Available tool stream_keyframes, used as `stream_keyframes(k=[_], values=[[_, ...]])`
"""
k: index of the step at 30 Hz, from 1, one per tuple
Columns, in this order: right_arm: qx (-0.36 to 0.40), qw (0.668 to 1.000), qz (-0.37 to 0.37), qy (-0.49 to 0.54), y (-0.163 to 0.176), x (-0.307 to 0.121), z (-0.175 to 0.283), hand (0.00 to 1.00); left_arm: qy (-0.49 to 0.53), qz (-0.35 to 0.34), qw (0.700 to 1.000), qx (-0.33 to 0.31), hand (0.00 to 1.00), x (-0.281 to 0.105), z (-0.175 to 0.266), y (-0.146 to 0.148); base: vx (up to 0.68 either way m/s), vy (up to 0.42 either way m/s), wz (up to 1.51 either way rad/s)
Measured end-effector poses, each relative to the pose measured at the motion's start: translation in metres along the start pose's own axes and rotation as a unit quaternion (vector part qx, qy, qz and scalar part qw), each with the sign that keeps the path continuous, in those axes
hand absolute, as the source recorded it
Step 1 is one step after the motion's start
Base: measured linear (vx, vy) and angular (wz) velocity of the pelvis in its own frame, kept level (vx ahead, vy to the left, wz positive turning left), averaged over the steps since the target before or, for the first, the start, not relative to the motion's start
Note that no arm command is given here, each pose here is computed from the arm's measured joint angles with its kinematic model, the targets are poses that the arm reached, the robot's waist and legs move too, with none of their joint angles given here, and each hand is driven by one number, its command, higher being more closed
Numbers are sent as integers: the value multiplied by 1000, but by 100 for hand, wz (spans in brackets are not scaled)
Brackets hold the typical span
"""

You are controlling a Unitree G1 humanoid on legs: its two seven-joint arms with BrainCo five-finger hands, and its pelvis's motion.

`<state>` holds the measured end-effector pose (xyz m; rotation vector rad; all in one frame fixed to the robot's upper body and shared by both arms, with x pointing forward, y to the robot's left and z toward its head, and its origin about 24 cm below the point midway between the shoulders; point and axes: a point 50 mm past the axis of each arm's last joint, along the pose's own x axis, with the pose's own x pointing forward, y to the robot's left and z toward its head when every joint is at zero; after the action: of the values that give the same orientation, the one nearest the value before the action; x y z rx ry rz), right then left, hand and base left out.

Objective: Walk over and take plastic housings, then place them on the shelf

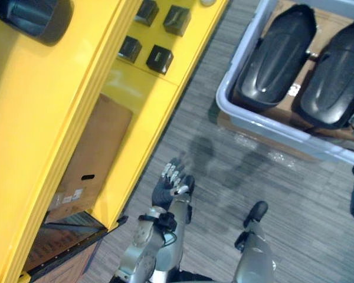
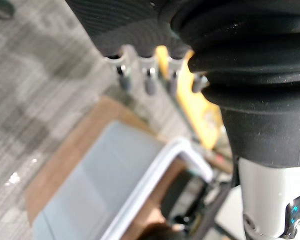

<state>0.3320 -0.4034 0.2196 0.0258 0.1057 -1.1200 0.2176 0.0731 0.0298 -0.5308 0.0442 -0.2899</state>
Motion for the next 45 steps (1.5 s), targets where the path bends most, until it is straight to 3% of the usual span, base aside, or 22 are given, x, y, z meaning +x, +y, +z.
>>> stream_keyframes(k=[4,5,13,29,35,42,45], values=[[-15,1000,2,-11,-4,2,6,0,23,12,1000,-12,0,-2,-11,2,-63,3,3],[-27,999,-1,-16,-7,3,8,100,28,12,999,-12,0,-2,-13,2,-49,8,-1],[-114,991,-60,-18,-43,16,11,100,23,12,1000,-14,0,1,-17,0,-17,10,8],[-202,979,-35,-1,-49,19,8,100,22,25,999,-41,0,-7,-21,1,-6,1,0],[-268,958,-49,-90,-42,16,21,100,5,25,998,-52,0,-14,-14,0,0,0,0],[-288,923,-32,-251,-9,-8,62,100,-38,56,996,-51,0,-26,6,16,10,-12,-10],[-284,918,-22,-276,4,-16,64,100,-59,60,995,-47,0,-26,16,18,23,-35,-10]])
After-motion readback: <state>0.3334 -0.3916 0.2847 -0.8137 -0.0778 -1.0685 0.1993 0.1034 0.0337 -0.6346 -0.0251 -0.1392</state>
